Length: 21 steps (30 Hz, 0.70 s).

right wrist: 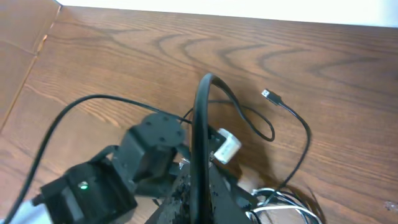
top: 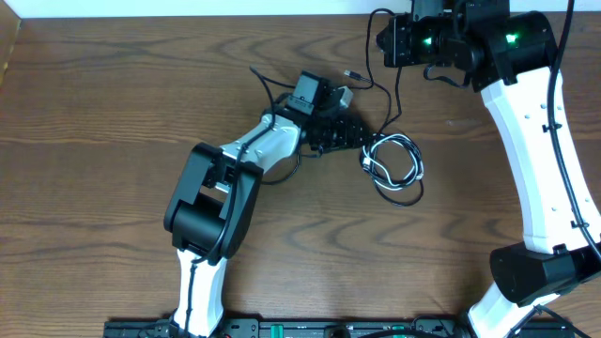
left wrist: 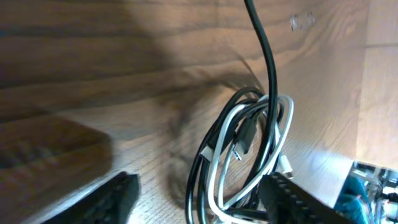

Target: Untangle cables

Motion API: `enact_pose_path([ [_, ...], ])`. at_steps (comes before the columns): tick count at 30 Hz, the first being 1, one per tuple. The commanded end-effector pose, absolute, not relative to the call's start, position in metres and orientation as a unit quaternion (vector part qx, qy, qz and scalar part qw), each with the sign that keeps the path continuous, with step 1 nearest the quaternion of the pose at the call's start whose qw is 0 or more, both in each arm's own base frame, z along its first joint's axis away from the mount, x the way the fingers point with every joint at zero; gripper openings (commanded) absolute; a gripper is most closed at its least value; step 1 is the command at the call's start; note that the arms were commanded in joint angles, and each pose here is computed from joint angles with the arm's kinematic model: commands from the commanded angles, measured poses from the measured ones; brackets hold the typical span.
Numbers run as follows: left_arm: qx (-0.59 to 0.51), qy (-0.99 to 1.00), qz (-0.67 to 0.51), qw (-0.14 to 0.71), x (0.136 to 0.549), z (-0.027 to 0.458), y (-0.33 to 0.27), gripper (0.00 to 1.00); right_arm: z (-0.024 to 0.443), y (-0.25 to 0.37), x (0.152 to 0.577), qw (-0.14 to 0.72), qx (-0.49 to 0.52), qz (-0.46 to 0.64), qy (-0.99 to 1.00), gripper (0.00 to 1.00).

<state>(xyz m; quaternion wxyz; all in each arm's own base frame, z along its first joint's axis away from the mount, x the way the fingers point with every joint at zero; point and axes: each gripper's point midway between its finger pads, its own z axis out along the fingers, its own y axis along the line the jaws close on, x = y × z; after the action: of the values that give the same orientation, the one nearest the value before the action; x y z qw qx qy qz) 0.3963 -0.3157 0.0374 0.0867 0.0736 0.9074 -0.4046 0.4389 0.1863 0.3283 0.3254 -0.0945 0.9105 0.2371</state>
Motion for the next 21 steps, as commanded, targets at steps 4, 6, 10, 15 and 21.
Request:
enact_pose_path([
  [4, 0.055, 0.913, -0.401, 0.046, 0.386, 0.005, -0.318, 0.56, 0.330, 0.196, 0.435, 0.323, -0.123, 0.256, 0.903, 0.01],
  [6, 0.059, 0.910, -0.408, 0.042, 0.383, 0.006, -0.322, 0.52, 0.330, 0.196, 0.436, 0.323, -0.123, 0.256, 0.903, 0.01],
  [10, 0.074, 0.906, -0.415, 0.039, 0.375, 0.008, -0.333, 0.50, 0.331, 0.196, 0.437, 0.326, -0.124, 0.256, 0.901, 0.01],
  [15, 0.091, 0.909, -0.403, 0.055, 0.372, 0.007, -0.346, 0.40, 0.333, 0.197, 0.439, 0.332, -0.125, 0.257, 0.899, 0.01],
  [21, 0.085, 0.928, -0.352, 0.089, 0.379, -0.005, -0.344, 0.35, 0.340, 0.203, 0.439, 0.339, -0.134, 0.276, 0.890, 0.01],
])
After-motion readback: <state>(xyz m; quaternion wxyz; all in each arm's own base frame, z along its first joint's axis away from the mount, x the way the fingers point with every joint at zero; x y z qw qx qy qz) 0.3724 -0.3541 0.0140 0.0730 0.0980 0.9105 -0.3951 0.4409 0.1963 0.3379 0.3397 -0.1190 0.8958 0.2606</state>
